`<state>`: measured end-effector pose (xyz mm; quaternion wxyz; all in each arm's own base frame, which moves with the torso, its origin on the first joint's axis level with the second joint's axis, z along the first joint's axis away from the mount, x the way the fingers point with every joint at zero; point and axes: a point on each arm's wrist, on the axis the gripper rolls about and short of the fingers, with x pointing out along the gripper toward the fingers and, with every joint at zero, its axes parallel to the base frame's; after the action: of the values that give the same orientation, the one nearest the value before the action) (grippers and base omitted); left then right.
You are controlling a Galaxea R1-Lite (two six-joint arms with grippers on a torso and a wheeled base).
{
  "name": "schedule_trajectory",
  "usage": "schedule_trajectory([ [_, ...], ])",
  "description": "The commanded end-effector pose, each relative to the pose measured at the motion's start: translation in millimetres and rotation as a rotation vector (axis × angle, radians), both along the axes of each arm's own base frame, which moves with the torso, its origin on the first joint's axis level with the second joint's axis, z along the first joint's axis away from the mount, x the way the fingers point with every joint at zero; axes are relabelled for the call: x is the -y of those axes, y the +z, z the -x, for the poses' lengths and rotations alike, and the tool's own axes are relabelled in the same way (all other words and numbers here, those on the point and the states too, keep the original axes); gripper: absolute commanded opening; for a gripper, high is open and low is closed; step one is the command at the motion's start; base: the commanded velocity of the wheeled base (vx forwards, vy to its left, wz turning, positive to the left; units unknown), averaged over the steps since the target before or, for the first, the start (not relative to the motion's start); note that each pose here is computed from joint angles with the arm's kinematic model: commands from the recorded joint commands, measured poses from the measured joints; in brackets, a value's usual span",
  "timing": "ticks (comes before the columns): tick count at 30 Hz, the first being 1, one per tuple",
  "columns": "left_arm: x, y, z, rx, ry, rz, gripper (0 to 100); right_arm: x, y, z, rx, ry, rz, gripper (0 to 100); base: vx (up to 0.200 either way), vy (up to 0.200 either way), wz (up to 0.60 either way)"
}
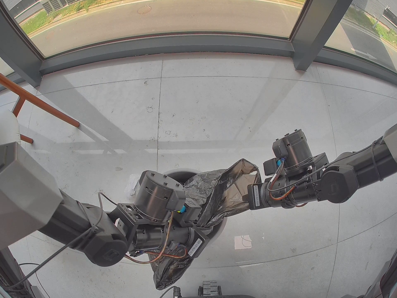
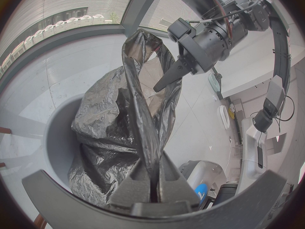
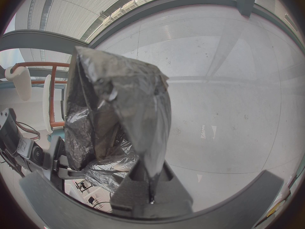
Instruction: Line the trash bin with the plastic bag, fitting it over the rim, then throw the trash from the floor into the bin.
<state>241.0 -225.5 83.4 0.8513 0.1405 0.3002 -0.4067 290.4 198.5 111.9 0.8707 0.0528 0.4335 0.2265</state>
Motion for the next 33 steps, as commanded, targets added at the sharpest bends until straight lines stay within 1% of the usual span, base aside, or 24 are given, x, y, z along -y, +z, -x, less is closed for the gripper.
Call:
schedule_trajectory([
  [1,7,-12,-7,-0.018,0.001,-0.017,100,-1,-5,-1,-0.011,0.001,0.008,0,0.000,0.000,0.00],
  [9,12,-13,-13,-0.010,0.005,-0.008,100,-4,-6,0,0.000,0.017,0.010,0,0.000,0.000,0.00],
  [14,17,-10,-18,-0.019,0.033,0.022,100,-5,-6,0,0.009,0.015,0.001,0,0.000,0.000,0.00],
  [16,17,-10,-18,-0.019,0.033,0.022,100,-5,-6,0,0.009,0.015,0.001,0,0.000,0.000,0.00],
  [17,22,-16,-24,-0.016,0.044,0.013,100,-5,-7,0,0.008,0.014,0.003,0,0.000,0.000,0.00],
  [20,28,-14,-30,0.004,0.059,0.022,100,-5,-8,0,0.007,0.016,0.004,0,0.000,0.000,0.00],
  [28,35,-25,-35,-0.005,0.060,0.007,100,-9,-8,0,0.012,0.023,0.003,0,0.000,0.000,0.00],
  [29,35,-26,-36,-0.007,0.060,0.005,0,-9,-8,0,0.012,0.024,0.005,0,0.000,0.000,0.00],
  [33,36,-32,-38,-0.009,0.067,-0.004,0,-9,-7,-1,0.015,0.022,0.002,0,0.000,0.000,0.00],
])
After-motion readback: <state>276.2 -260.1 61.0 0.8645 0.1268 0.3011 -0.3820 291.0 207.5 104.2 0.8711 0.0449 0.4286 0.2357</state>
